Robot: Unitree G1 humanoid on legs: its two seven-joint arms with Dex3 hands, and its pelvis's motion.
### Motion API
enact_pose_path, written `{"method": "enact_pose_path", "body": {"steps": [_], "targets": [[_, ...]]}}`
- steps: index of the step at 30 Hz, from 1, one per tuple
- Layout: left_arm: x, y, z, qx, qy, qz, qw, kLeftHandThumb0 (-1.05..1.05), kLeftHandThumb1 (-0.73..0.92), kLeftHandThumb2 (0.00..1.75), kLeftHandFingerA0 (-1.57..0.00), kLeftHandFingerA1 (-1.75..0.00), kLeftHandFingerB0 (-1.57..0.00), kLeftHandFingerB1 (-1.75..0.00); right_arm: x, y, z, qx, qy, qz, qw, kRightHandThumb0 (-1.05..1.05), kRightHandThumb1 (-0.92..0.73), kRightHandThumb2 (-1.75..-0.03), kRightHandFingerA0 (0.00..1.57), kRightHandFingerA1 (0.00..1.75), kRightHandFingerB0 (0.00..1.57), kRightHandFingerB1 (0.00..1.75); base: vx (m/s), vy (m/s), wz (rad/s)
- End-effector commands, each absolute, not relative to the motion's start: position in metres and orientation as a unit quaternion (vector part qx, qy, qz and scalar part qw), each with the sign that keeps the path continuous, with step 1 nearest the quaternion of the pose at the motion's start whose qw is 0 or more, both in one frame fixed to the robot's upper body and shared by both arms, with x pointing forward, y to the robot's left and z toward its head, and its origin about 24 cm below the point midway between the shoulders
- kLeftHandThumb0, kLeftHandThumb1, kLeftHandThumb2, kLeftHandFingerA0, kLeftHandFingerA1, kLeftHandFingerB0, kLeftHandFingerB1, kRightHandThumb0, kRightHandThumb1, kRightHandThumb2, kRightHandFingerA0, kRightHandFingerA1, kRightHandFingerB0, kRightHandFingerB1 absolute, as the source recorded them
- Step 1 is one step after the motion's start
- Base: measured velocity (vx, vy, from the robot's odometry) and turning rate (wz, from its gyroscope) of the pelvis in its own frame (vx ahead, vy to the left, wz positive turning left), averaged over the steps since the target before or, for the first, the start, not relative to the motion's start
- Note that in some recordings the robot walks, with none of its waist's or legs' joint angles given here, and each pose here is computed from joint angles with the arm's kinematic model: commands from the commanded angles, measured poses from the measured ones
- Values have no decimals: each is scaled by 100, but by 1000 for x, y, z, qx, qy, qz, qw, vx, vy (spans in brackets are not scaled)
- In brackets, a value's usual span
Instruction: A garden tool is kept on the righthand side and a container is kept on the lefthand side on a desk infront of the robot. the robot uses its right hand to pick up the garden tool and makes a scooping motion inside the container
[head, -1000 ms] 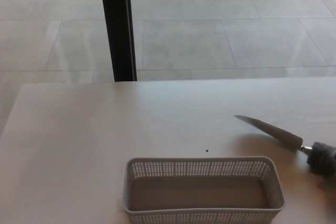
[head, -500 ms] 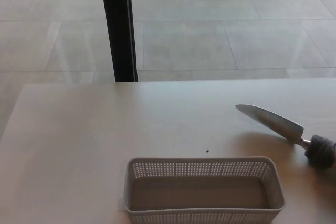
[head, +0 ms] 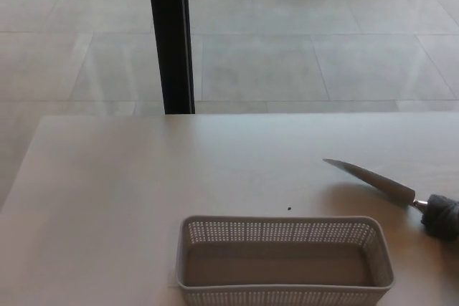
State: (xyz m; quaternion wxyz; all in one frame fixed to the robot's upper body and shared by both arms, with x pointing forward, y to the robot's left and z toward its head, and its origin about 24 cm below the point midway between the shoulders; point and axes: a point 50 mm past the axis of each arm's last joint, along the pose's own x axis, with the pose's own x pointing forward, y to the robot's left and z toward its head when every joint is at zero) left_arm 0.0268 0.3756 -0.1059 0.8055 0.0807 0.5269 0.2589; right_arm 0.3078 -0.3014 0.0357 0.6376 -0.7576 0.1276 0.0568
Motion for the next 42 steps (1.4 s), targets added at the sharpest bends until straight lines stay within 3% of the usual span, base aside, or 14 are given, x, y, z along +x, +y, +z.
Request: {"method": "enact_pose_path", "body": {"steps": [1,4,6,13,17,18,19,20,25,26,28,29,31,42], "targets": [[28,381,-101,99,519,249,811,-59,62,59,-57,-61,-59,-44,263,-312,-6,-767,102,85,628,-30,-75,-68,79,162,74,78,0,0,0],[28,382,-100,104,519,246,812,-59,61,58,-58,-66,-59,-45,262,-314,4,-732,50,34,679,-21,-63,-73,90,167,70,127,0,0,0],[28,382,-100,106,520,247,811,-60,61,58,-63,-71,-60,-44,264,-316,10,-718,41,12,694,-28,-64,-67,85,160,80,80,0,0,0],[30,384,-98,110,517,251,811,-57,62,59,-64,-72,-61,-46,275,-326,53,-630,-67,-144,760,-18,-54,-80,91,171,81,124,0,0,0],[29,384,-99,111,526,250,806,-55,64,59,-66,-67,-62,-44,281,-331,78,-606,-101,-180,768,-22,-55,-79,99,165,90,88,0,0,0],[28,384,-99,107,522,247,809,-56,63,59,-61,-66,-60,-45,283,-334,93,-592,-127,-207,768,-20,-51,-90,95,171,83,123,0,0,0],[28,384,-99,111,524,246,808,-56,63,59,-60,-64,-58,-44,285,-337,101,-580,-137,-220,773,-28,-47,-105,124,136,92,117,0,0,0],[28,384,-100,108,526,251,806,-54,62,59,-61,-64,-58,-44,285,-339,108,-574,-146,-233,771,-19,-50,-98,96,175,75,151,0,0,0],[29,386,-98,119,527,244,806,-54,65,59,-63,-65,-58,-43,288,-349,147,-534,-208,-283,769,-21,-53,-108,94,175,73,161,0,0,0],[30,387,-97,119,528,244,805,-54,64,59,-60,-66,-57,-44,288,-351,158,-532,-226,-290,762,-23,-46,-103,121,137,100,125,0,0,0],[30,388,-96,117,525,244,807,-53,64,59,-64,-67,-59,-44,287,-352,175,-538,-262,-300,743,-13,-49,-97,95,175,76,158,0,0,0],[30,388,-96,116,524,245,807,-53,64,59,-65,-67,-59,-44,286,-352,179,-539,-270,-300,739,-22,-45,-104,123,138,103,127,0,0,0],[31,389,-95,111,520,246,810,-53,63,59,-62,-70,-60,-46,285,-352,189,-546,-292,-295,728,-19,-52,-98,96,175,74,161,0,0,0],[39,392,-92,130,516,242,811,-54,65,60,-59,-66,-60,-45,272,-327,180,-685,-351,-114,628,-19,-39,-107,96,168,84,136,0,0,0]]}}
